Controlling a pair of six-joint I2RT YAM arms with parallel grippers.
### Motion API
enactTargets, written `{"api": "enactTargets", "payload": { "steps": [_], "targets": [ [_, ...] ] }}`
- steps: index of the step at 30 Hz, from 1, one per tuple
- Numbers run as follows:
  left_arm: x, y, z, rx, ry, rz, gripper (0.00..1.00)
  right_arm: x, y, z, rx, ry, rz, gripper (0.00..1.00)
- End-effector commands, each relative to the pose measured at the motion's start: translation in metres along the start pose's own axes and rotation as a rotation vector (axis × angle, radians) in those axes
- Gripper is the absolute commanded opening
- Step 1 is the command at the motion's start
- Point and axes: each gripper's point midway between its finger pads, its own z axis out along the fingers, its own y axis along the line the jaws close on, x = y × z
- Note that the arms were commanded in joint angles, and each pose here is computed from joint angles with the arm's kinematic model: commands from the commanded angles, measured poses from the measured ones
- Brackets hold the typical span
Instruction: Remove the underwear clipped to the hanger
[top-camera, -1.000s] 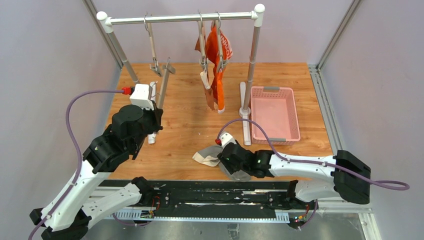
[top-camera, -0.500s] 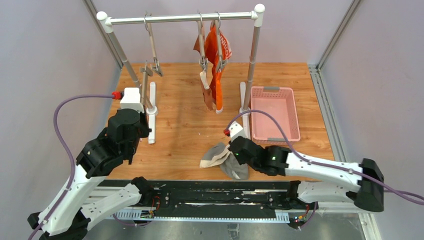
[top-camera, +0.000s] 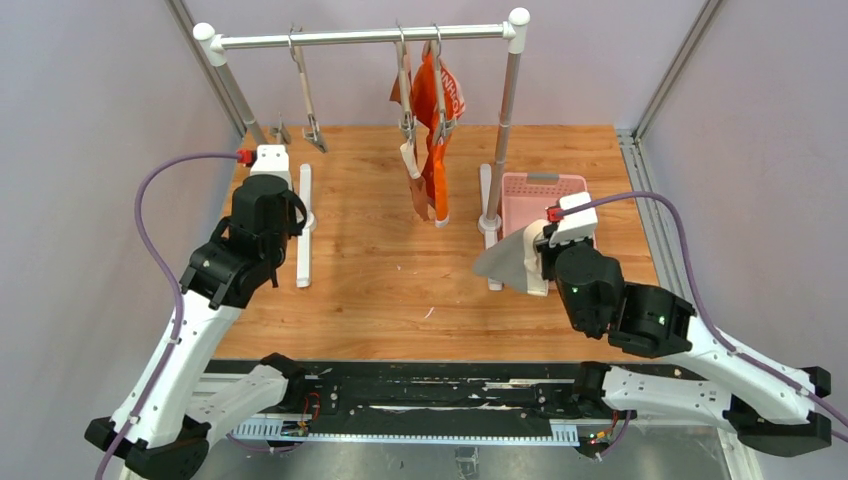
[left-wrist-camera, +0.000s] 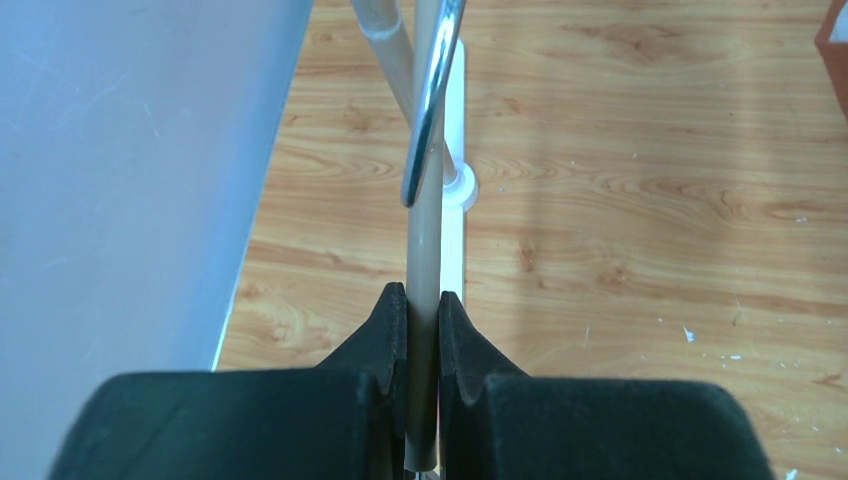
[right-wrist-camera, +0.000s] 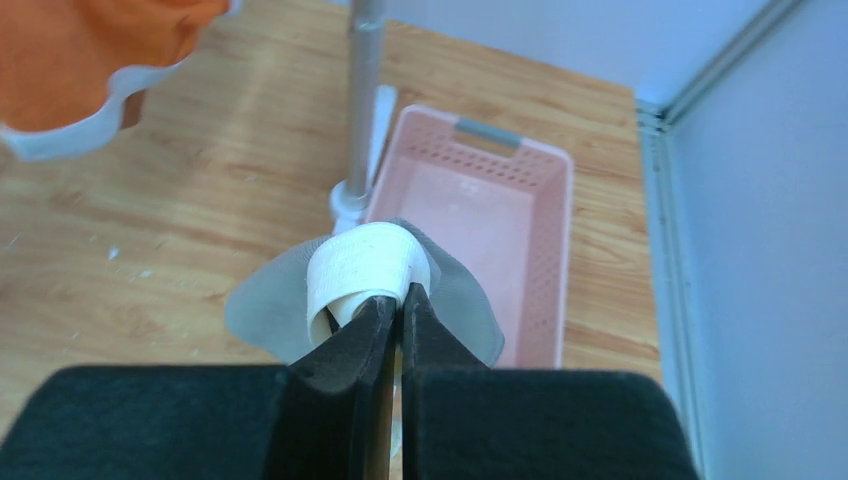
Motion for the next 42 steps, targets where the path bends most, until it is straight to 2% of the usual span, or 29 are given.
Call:
{"api": "enactTargets", "payload": {
  "steps": [1,7,19,29,42],
  "targets": [
    [-0.054,0.003,-0.004,0.031,-0.117,-0.034,0.00,-0.038,-0.048,0.002,0.199,-0.093,-0.009,0.00],
    [-0.082,0.003,0.005,0.056,-0.125,-0.024,0.00,-0.050,-0.075,0.031,0.278,-0.099,0.035,0.01],
    [-0.124,0.004,0.017,0.118,-0.144,-0.059,0.00,0.002,-0.109,0.116,0.312,0.030,0.132,0.01],
    [-0.155,-0.001,0.023,0.165,-0.173,-0.098,0.00,0.020,-0.085,0.145,0.175,0.056,0.178,0.01],
    [-0.180,0.003,0.021,0.185,-0.217,-0.136,0.00,0.072,-0.088,0.173,0.210,0.169,0.132,0.01]
  ]
}}
